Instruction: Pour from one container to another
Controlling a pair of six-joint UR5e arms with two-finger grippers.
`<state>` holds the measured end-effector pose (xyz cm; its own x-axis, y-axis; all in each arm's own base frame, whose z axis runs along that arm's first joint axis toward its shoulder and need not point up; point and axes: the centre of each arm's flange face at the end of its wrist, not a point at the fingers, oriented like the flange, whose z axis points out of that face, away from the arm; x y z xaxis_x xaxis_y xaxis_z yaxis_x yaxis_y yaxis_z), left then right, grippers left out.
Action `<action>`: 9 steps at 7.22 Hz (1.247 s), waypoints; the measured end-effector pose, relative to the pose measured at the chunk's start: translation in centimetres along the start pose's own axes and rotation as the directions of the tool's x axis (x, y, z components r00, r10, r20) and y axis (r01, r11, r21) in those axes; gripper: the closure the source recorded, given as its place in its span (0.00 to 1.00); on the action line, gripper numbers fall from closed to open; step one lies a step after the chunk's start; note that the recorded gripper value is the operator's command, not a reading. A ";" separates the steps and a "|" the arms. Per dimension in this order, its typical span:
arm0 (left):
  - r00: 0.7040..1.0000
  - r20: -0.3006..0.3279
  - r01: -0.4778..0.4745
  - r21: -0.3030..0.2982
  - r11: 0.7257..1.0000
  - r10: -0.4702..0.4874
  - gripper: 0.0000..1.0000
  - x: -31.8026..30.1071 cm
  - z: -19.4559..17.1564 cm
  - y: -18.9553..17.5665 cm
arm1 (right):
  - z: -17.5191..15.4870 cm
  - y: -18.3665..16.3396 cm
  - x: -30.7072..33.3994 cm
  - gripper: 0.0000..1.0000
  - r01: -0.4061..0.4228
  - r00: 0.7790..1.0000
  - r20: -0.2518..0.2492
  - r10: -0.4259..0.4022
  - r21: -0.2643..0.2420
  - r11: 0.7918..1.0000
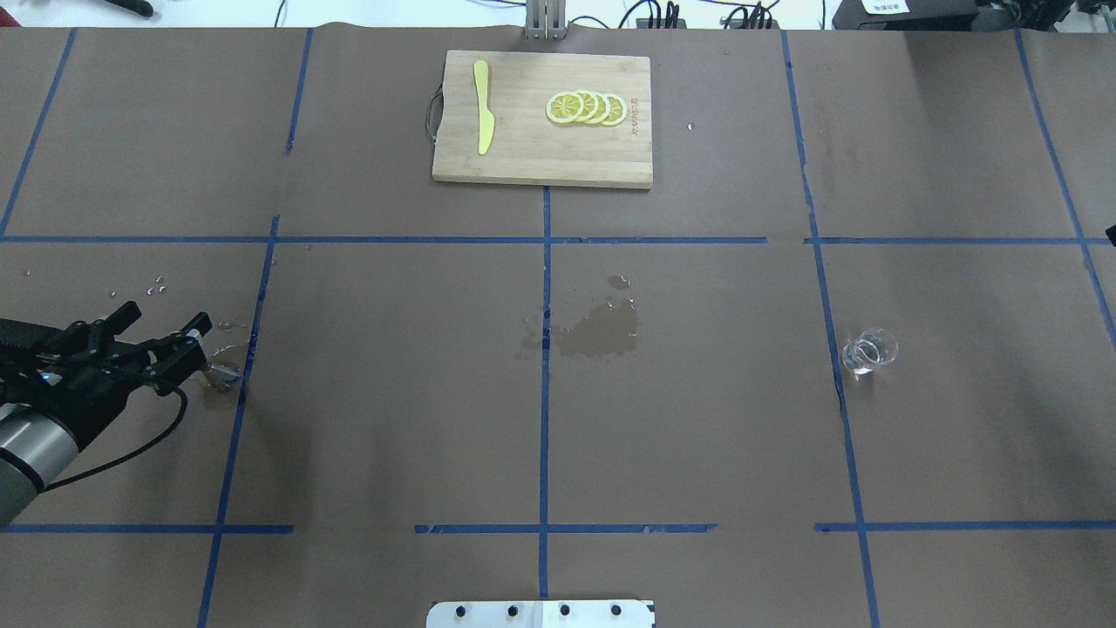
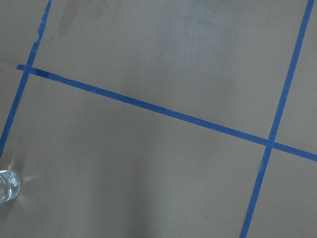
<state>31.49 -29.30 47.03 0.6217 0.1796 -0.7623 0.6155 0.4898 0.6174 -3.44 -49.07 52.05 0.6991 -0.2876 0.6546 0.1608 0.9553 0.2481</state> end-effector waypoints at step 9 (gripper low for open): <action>0.999 0.045 -0.023 -0.027 0.999 0.024 0.29 -0.1 3.1 9.1 | 0.0 -0.2 0.1 0.00 -0.001 1.000 -0.002 0.001 0.000 1.000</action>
<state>38.52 -27.52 53.37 0.6577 0.1528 -0.7376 0.5877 0.5085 0.6293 -3.46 -49.24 52.08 0.7003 -0.2871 0.6536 0.1607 0.9555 0.2474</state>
